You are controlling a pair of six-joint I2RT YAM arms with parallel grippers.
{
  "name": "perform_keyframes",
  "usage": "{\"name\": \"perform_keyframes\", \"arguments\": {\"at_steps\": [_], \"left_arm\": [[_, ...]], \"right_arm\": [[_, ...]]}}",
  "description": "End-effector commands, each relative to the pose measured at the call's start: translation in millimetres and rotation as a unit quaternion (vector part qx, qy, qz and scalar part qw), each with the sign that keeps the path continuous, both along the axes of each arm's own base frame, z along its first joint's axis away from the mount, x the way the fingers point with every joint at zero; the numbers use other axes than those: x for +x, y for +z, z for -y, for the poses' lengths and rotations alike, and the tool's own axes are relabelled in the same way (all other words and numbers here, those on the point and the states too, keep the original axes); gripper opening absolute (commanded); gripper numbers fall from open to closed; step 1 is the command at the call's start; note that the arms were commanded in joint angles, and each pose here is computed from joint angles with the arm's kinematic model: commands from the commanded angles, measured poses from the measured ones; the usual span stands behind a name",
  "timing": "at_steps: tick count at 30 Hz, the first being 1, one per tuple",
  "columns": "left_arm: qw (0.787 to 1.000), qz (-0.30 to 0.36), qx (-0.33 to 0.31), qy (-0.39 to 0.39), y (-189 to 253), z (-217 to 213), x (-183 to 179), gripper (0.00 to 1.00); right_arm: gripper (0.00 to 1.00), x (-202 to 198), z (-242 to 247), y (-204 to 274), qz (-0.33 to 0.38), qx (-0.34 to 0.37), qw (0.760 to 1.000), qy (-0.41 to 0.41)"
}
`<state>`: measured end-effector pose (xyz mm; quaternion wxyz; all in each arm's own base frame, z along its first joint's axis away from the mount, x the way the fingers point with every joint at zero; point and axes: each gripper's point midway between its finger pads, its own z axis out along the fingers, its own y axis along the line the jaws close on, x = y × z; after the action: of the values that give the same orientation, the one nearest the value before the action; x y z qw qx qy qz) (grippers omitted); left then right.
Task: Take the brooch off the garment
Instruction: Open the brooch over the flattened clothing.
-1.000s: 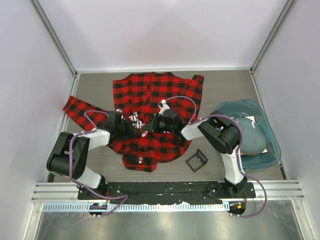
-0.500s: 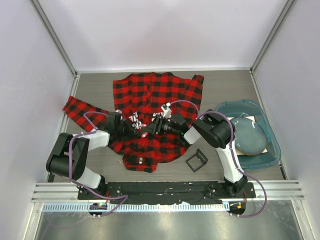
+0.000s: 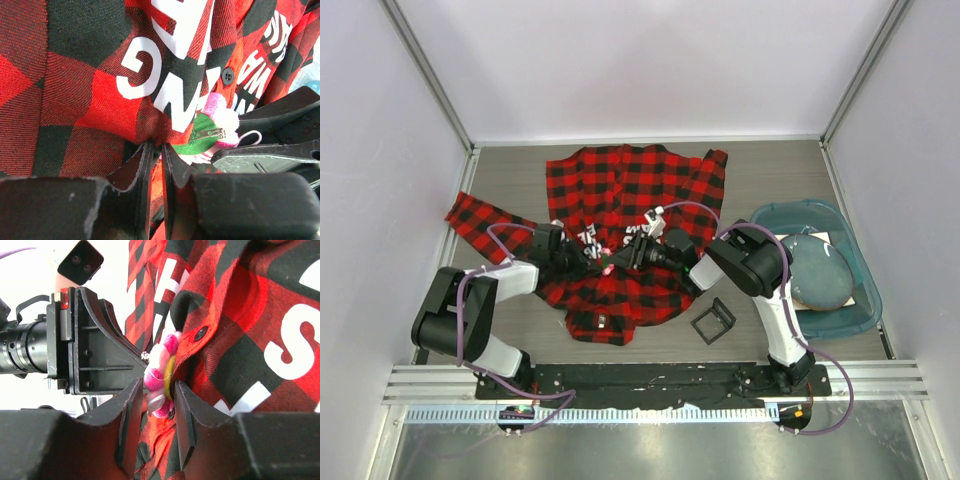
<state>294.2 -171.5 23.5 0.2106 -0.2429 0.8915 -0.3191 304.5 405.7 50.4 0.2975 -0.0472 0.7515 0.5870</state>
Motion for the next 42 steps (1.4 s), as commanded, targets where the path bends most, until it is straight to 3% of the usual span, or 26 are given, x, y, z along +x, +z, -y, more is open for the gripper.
{"name": "perform_keyframes", "arguments": {"at_steps": [1, 5, 9, 14, 18, 22, 23, 24, 27, 35, 42], "left_arm": [[1.000, -0.012, 0.011, -0.013, -2.2, -2.1, -11.1, 0.17], [1.000, -0.011, 0.009, -0.023, 3.6, 0.2, -12.3, 0.22], [0.999, -0.008, 0.005, -0.033, 19.4, -7.5, -9.5, 0.31], [0.999, -0.004, 0.008, -0.033, 46.6, -34.0, 1.5, 0.40], [0.995, -0.033, 0.032, -0.093, 51.3, -34.7, 7.0, 0.42], [0.989, -0.036, 0.008, -0.141, 52.6, -23.7, 8.5, 0.48], [0.989, -0.037, 0.007, -0.146, 53.4, -22.8, 10.6, 0.48], [0.988, -0.044, 0.002, -0.151, 49.5, -21.2, 9.6, 0.49], [0.988, -0.051, 0.000, -0.147, 45.3, -20.9, 9.9, 0.43], [0.992, -0.044, -0.009, -0.121, 38.5, -20.0, 10.5, 0.27], [0.993, -0.038, -0.016, -0.108, 35.1, -19.3, 9.8, 0.24]], "right_arm": [[0.37, 12.9, -14.0, 26.2, 0.038, 0.028, 0.999, -0.001], [0.33, 15.4, -15.8, 21.7, 0.037, 0.019, 0.999, -0.001], [0.14, 14.8, -14.7, 16.8, 0.036, 0.011, 0.999, -0.001], [0.01, 14.3, -14.7, 10.0, 0.032, 0.005, 0.999, 0.007], [0.01, 13.4, -12.6, 5.6, 0.027, 0.008, 1.000, 0.011], [0.01, 15.6, -13.7, 6.0, 0.023, 0.016, 0.999, 0.016], [0.03, 14.8, -14.2, 2.8, 0.013, 0.010, 1.000, 0.019], [0.17, 14.3, -15.4, 0.7, 0.006, 0.006, 1.000, 0.021], [0.39, 12.6, -14.4, 3.5, -0.008, 0.002, 1.000, 0.021], [0.45, 5.5, -14.7, 11.2, -0.020, -0.004, 1.000, 0.010], [0.45, 7.2, -27.2, 11.1, -0.014, -0.014, 1.000, 0.009]]}}
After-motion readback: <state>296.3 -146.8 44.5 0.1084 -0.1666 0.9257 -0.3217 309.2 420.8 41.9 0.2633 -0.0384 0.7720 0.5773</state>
